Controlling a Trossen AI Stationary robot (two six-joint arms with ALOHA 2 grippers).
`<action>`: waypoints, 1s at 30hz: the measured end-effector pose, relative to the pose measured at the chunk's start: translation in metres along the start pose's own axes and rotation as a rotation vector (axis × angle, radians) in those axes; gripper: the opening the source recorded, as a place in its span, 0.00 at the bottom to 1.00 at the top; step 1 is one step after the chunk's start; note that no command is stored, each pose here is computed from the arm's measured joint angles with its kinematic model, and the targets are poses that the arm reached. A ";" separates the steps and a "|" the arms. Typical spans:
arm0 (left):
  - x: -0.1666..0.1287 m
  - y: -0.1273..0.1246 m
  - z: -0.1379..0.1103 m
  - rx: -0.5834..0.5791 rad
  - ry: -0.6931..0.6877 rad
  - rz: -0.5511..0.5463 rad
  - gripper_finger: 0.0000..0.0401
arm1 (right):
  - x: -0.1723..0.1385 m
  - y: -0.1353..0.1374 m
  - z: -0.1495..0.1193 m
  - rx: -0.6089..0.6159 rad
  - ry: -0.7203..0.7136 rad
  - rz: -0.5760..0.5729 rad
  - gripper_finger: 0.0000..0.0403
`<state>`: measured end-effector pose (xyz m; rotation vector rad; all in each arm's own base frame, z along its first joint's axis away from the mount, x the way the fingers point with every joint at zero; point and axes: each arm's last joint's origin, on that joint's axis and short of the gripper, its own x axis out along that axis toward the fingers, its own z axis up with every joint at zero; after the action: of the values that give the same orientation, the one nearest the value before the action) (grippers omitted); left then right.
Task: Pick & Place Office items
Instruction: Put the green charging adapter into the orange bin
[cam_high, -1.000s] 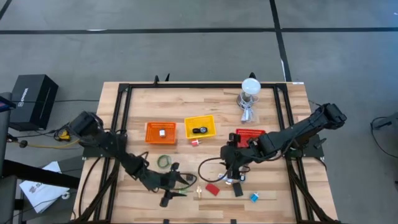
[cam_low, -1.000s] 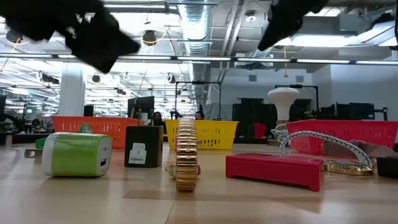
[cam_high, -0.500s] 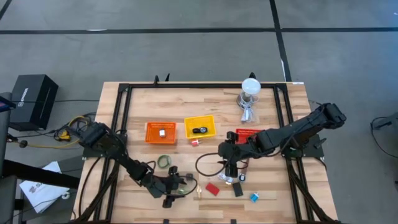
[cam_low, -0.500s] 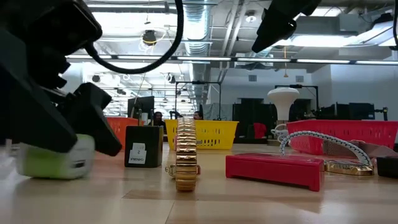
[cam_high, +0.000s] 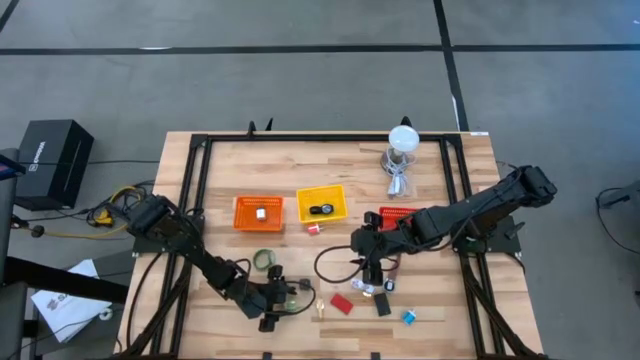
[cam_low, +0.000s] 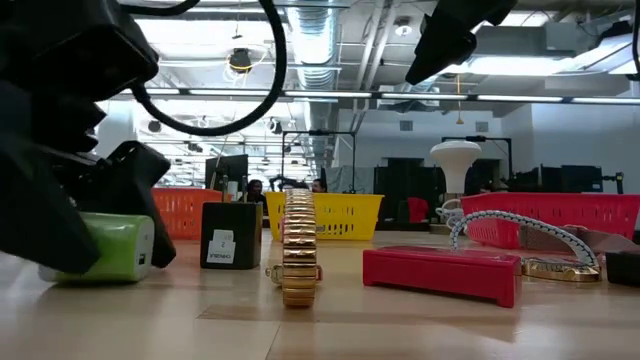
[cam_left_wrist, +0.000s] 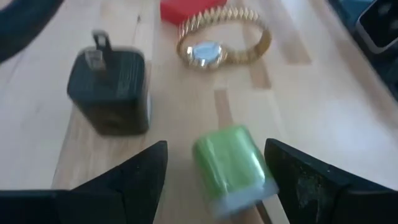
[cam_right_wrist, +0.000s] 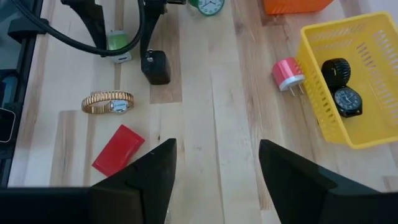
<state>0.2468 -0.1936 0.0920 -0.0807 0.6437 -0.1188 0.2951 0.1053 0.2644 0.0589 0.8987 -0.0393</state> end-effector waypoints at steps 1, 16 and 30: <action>0.000 0.000 -0.001 0.002 0.009 0.003 0.66 | 0.000 0.000 0.000 0.000 0.000 0.000 0.54; -0.001 0.002 -0.003 -0.005 0.038 0.036 0.38 | 0.000 0.000 0.000 -0.003 -0.002 0.002 0.54; -0.061 0.025 0.041 0.006 0.047 0.140 0.37 | 0.000 0.001 0.000 0.000 -0.001 0.002 0.54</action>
<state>0.2249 -0.1590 0.1585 -0.0273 0.6935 0.0128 0.2954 0.1060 0.2642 0.0592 0.8976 -0.0375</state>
